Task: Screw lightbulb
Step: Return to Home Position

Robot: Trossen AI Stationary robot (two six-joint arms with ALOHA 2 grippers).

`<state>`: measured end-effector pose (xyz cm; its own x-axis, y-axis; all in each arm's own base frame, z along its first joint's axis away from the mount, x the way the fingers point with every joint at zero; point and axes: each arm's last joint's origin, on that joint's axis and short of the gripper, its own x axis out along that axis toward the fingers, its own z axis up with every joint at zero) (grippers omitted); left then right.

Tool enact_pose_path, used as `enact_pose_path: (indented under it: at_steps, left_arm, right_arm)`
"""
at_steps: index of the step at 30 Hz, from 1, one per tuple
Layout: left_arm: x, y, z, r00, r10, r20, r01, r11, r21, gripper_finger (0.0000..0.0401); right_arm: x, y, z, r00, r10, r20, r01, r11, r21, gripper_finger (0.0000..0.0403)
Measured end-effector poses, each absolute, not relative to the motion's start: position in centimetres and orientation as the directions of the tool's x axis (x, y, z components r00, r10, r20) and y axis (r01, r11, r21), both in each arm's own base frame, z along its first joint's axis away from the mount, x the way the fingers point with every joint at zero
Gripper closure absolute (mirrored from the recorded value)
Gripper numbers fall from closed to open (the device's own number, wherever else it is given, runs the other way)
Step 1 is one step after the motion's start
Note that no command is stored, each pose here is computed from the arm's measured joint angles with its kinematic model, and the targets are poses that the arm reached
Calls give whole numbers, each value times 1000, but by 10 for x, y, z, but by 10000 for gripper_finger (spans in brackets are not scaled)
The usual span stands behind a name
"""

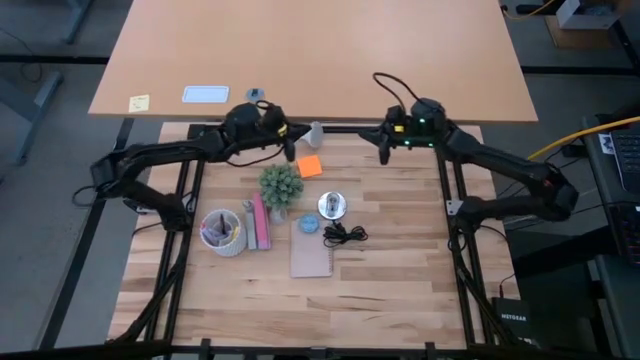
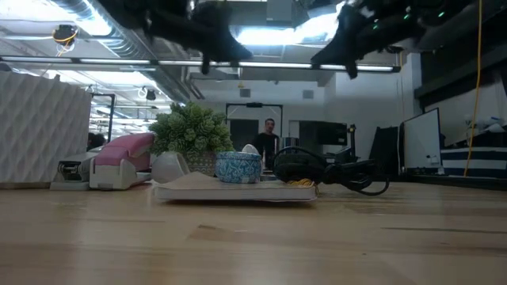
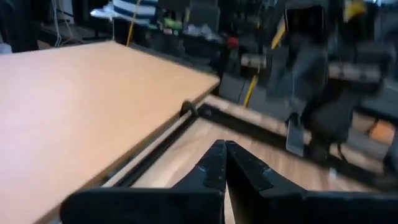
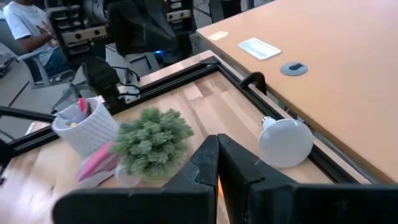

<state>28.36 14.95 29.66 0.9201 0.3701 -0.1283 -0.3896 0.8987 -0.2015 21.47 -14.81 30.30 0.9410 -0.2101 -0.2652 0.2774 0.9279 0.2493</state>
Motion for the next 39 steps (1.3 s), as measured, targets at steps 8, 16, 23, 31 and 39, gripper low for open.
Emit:
enact_pose_path:
  at_steps: [8, 16, 23, 31, 39]
  left_arm:
    - [238, 109, 323, 904, 304, -300, -347, 932, -103, 401]
    - [211, 82, 329, 882, 237, -408, -307, 945, -115, 401]
    - [208, 79, 326, 869, 230, -439, -299, 950, -94, 401]
    - [202, 78, 331, 867, 260, -426, -298, 954, -23, 401]
    - [168, 49, 348, 901, 196, -387, -229, 972, -42, 401]
  right_arm:
    - [171, -115, 330, 939, -208, -274, 276, 932, 236, 391]
    - [151, -100, 337, 935, -216, -282, 286, 929, 237, 391]
    - [151, -101, 339, 934, -240, -266, 298, 932, 206, 391]
    - [144, -94, 342, 950, -178, -255, 241, 941, 240, 391]
    - [108, -65, 343, 965, -152, -216, 201, 953, 226, 391]
